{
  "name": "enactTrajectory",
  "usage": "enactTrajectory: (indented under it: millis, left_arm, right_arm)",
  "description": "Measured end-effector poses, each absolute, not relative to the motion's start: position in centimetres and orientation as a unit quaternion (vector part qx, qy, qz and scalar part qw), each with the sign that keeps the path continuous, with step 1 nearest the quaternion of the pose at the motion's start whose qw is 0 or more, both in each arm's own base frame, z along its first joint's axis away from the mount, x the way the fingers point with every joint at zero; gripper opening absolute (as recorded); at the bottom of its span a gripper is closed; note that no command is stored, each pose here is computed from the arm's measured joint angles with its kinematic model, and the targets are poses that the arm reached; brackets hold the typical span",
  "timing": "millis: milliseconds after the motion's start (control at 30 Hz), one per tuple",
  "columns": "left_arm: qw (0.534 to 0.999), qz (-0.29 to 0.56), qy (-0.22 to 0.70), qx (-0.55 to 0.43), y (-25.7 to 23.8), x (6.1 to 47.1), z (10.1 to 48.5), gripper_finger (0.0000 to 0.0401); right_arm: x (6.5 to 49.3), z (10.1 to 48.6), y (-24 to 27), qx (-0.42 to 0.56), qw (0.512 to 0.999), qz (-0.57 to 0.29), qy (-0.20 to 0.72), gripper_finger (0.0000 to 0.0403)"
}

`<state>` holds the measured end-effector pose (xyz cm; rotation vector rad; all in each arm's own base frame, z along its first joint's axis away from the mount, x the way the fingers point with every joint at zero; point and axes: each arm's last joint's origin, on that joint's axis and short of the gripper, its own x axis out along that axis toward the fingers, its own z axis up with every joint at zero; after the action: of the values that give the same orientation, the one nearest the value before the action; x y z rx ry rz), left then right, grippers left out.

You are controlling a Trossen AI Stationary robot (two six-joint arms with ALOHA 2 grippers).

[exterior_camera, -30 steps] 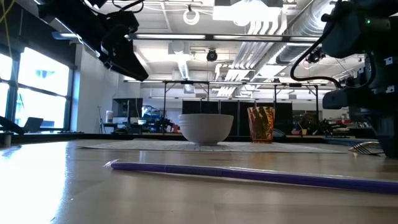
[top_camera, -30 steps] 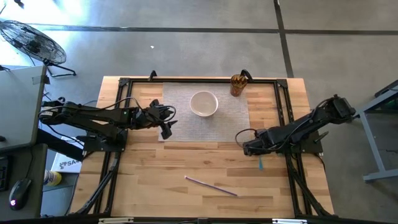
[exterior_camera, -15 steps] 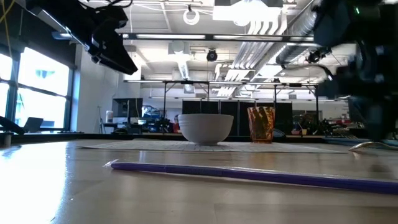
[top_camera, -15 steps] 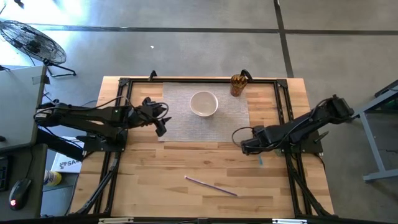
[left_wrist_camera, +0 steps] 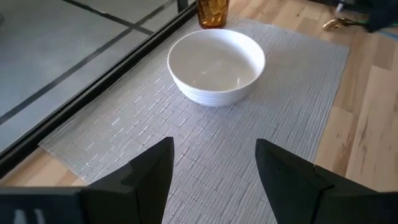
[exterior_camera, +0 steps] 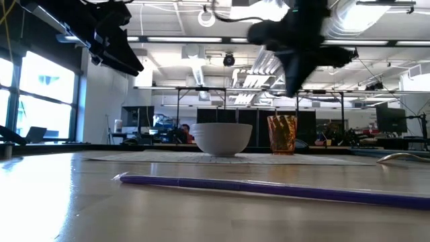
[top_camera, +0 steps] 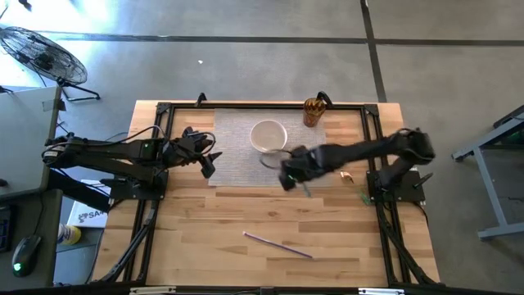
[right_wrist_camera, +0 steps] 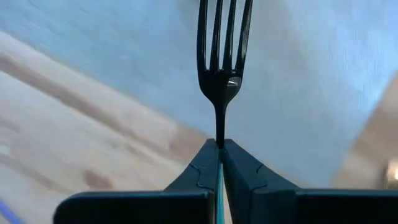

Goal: Pick & Place Utensil
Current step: Put the blue fork into the white bowl

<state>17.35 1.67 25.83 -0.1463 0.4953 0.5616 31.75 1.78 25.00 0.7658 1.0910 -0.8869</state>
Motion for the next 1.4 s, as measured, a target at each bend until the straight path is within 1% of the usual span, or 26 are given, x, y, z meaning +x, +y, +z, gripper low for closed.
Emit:
enactTrajectory:
  millis: [133,233,467,600,800,1067,1400]
  left_arm:
    - [0.926,0.275,0.248,-0.075,1.7,17.3,25.7,0.0220]
    - [0.923,0.277,0.255,-0.079,1.7,17.2,25.5,0.0220]
    - [0.923,0.279,0.252,-0.079,1.6,16.0,26.0,0.0220]
    - [0.925,0.283,0.238,-0.089,1.6,15.1,26.4,0.0220]
    - [0.925,0.286,0.230,-0.096,1.6,14.8,26.6,0.0220]
    - [0.925,0.286,0.230,-0.096,1.6,14.8,26.6,0.0220]
    - [0.927,0.285,0.223,-0.098,1.6,14.9,26.8,0.0220]
  right_arm:
    - [35.1,26.6,-1.8,0.310,0.727,-0.376,0.484,0.0001]
    - [37.0,26.7,-4.9,0.294,0.735,-0.361,0.493,0.0001]
    - [39.9,24.9,-10.9,0.298,0.745,-0.321,0.503,0.0002]
    - [40.3,23.4,-13.1,0.301,0.736,-0.317,0.517,0.0009]
    - [40.0,22.7,-14.8,0.307,0.729,-0.322,0.520,0.0008]
    - [40.1,22.8,-15.8,0.312,0.745,-0.304,0.505,0.0010]
    - [40.7,22.4,-16.0,0.288,0.764,-0.296,0.495,0.0010]
